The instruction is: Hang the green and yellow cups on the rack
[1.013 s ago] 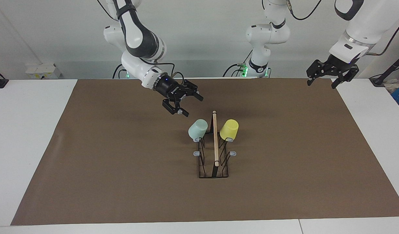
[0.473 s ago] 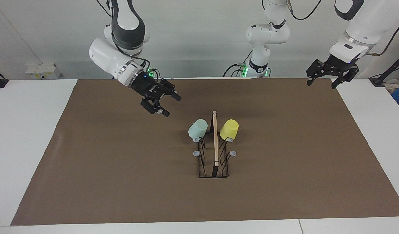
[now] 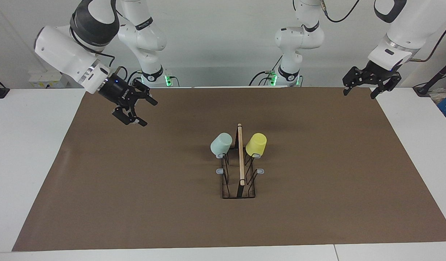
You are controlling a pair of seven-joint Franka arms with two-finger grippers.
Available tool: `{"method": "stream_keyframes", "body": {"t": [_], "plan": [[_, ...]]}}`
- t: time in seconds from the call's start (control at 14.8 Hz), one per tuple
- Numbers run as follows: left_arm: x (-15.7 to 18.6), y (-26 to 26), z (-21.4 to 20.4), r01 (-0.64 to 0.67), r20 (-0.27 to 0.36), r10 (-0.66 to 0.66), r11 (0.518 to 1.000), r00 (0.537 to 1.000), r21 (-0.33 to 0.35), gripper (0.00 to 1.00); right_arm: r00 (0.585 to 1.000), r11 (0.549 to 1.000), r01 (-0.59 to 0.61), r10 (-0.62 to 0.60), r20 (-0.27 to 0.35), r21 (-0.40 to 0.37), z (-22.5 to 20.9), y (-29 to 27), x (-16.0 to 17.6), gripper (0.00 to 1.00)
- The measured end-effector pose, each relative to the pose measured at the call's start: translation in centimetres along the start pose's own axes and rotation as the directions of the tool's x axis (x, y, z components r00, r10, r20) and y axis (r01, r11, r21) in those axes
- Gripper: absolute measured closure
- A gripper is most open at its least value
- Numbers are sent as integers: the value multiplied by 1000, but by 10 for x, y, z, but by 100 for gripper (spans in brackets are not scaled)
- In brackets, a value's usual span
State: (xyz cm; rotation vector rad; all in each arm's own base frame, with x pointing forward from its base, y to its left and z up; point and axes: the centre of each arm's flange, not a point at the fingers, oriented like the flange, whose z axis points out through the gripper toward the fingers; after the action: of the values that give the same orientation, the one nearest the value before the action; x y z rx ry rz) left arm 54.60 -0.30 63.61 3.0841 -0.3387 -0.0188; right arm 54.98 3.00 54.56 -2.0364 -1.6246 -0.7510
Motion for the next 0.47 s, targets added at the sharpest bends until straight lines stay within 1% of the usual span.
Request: {"method": "stream_keyframes", "body": {"t": [0.14,0.27,0.41,0.47], "plan": [[0,0,0,-1,0,1,1000,1000,0,0,995,999,-26,24,97,25,-11,-1,-1,0],[0,1,0,-2,1,2,1000,1000,0,0,977,996,-84,74,200,39,-26,-4,0,0],[0,-1,0,2,0,-2,1000,1000,0,0,939,987,-162,148,310,21,-42,-6,2,0],[-1,-2,0,3,0,-3,1000,1000,0,0,915,977,-215,201,349,1,-47,-8,3,0]]}}
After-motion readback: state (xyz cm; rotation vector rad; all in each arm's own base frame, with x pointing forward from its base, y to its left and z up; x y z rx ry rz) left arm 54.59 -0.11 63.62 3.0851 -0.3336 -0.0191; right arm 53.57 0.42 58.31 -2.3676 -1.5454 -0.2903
